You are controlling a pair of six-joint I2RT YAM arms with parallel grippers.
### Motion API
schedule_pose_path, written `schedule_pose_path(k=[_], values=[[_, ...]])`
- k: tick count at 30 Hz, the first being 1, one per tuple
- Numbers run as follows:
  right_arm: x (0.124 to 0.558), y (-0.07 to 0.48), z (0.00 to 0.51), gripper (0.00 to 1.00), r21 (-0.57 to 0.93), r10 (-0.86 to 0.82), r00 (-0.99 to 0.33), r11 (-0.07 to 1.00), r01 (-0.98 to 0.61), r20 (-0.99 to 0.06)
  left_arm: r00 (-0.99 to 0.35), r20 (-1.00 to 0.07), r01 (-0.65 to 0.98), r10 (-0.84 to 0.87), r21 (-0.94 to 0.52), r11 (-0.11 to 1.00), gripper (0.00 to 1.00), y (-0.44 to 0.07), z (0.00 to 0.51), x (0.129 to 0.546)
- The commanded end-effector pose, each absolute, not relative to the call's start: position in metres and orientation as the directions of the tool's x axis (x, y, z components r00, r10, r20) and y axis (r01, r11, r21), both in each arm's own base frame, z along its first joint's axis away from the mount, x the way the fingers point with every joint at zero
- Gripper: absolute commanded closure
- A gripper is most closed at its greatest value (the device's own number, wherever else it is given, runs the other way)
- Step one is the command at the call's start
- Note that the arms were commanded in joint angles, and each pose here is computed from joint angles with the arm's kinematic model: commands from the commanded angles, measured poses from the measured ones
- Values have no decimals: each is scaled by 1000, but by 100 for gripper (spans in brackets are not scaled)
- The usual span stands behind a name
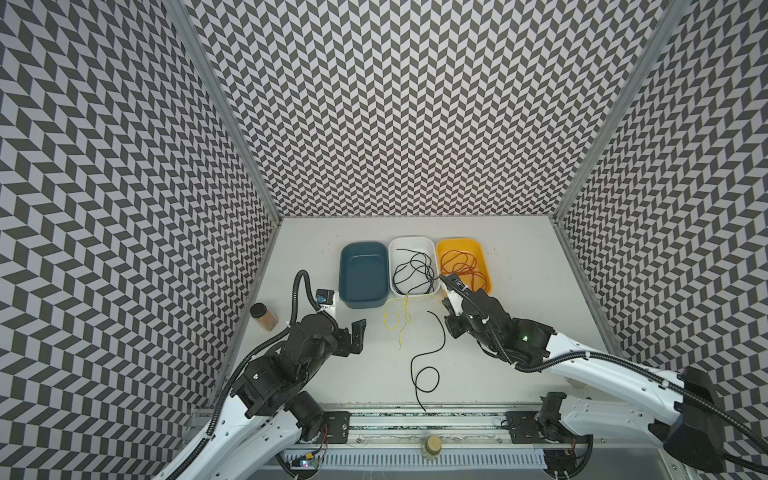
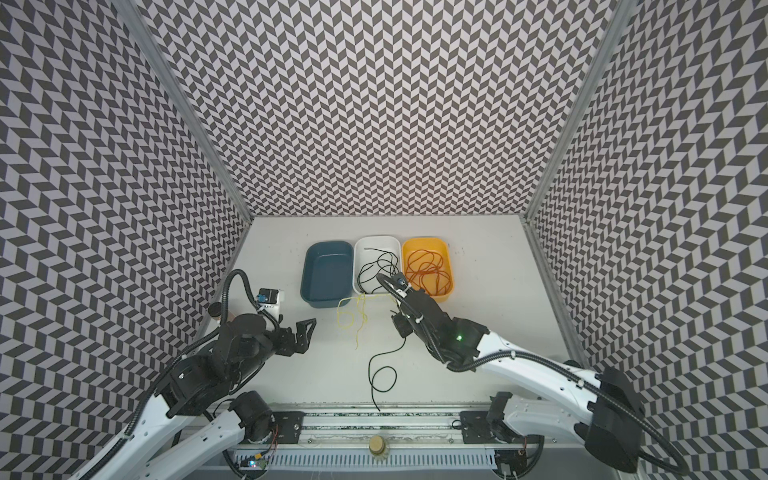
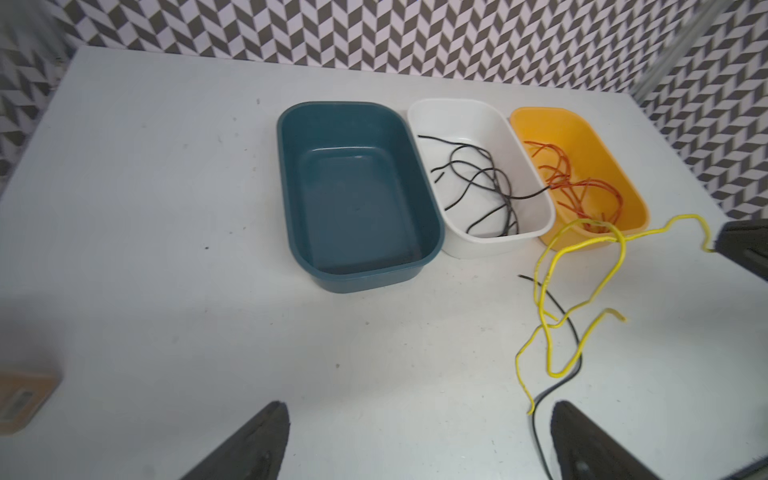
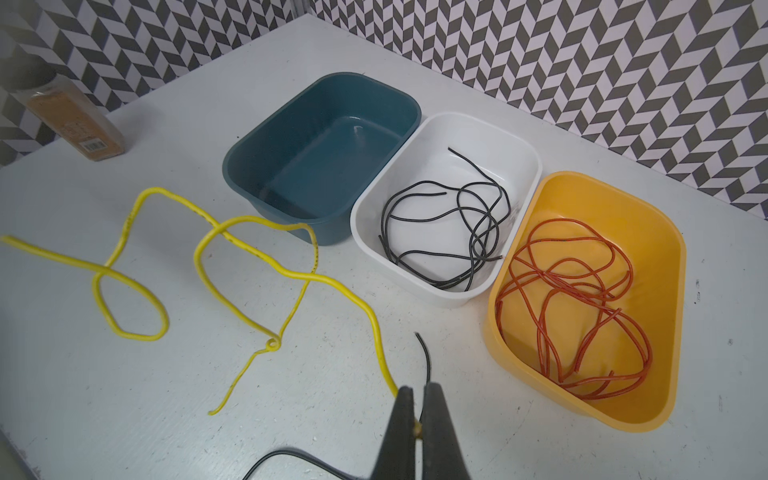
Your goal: Untangle the cables
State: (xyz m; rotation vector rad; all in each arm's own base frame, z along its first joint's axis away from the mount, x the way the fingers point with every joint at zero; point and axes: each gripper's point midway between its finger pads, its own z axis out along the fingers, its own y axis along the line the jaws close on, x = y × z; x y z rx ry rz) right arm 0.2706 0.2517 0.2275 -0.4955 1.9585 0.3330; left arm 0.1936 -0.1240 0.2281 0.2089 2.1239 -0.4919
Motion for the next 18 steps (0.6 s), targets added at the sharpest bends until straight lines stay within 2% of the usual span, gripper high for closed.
schedule_pose_path(k=[1, 6, 16, 18], values=[[268, 253, 239, 100, 54, -134, -335, 866, -497, -932, -580, -812, 459, -64, -391, 798, 0, -156, 248, 179], [258, 256, 238, 100, 103, -97, -335, 840, -533, -937, -679, -726, 483, -108, -553, 678, 0, -185, 255, 167], [245, 245, 246, 100, 142, -36, -292, 813, -564, -956, -735, -649, 462, -198, -692, 555, 0, -206, 247, 166], [242, 245, 247, 100, 150, -26, -285, 803, -577, -958, -736, -640, 465, -219, -714, 524, 4, -209, 249, 166]])
